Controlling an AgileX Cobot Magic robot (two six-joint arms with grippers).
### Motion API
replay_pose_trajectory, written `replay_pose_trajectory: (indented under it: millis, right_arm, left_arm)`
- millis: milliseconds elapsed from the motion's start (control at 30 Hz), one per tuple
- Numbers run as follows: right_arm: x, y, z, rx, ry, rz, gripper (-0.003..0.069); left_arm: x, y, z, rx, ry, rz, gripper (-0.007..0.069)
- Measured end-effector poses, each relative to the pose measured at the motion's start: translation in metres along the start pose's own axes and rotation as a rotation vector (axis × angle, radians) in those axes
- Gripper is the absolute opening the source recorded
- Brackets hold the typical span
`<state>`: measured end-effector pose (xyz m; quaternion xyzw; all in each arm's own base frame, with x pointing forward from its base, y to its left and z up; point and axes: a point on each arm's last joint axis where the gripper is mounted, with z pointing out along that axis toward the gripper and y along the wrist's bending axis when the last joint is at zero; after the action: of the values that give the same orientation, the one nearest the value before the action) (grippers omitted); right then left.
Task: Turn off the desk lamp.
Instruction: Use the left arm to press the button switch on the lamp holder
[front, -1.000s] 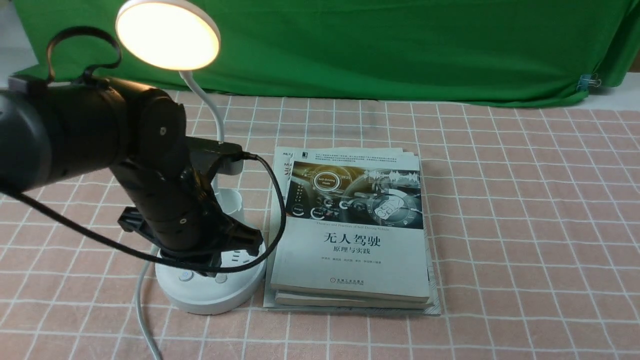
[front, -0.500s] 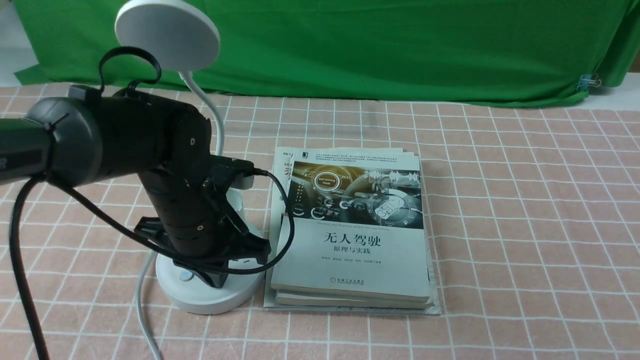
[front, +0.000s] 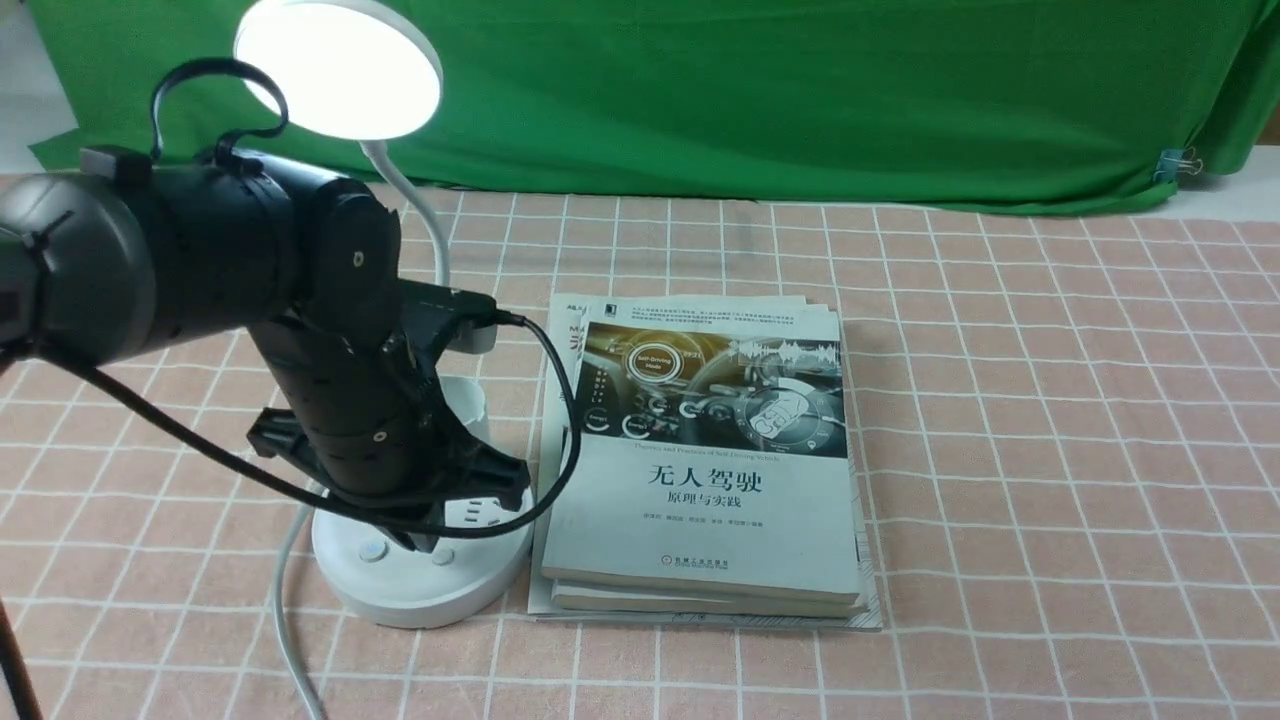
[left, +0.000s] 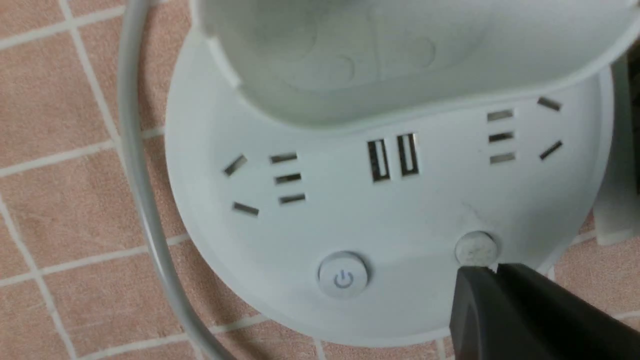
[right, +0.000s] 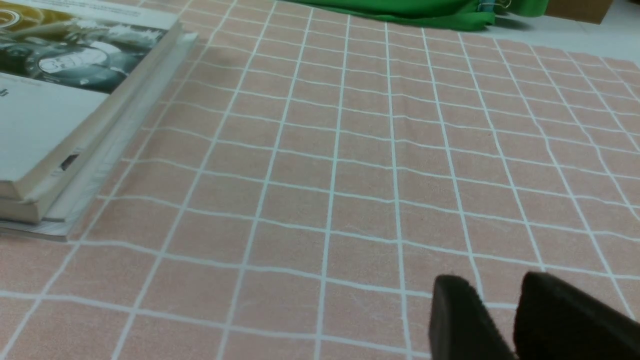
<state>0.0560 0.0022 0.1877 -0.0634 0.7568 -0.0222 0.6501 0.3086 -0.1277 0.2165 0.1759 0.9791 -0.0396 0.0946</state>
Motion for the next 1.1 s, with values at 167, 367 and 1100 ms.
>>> replay_pose_trajectory:
  millis: [167,367,1100]
  right_arm:
    - [0.0,0.0,0.0,0.0,0.0,0.0,0.024]
    - [0.0,0.0,0.0,0.0,0.0,0.0,0.024]
    - [0.0,0.0,0.0,0.0,0.0,0.0,0.024]
  left_arm:
    - [-0.002,0.0,0.006,-0.001,-0.001,-0.001,0.0006]
    - [-0.004,0.001,0.027,0.0,0.054,-0.005,0.0006]
    - [-0.005,0.0,0.011,0.002,-0.013,-0.013,0.0006]
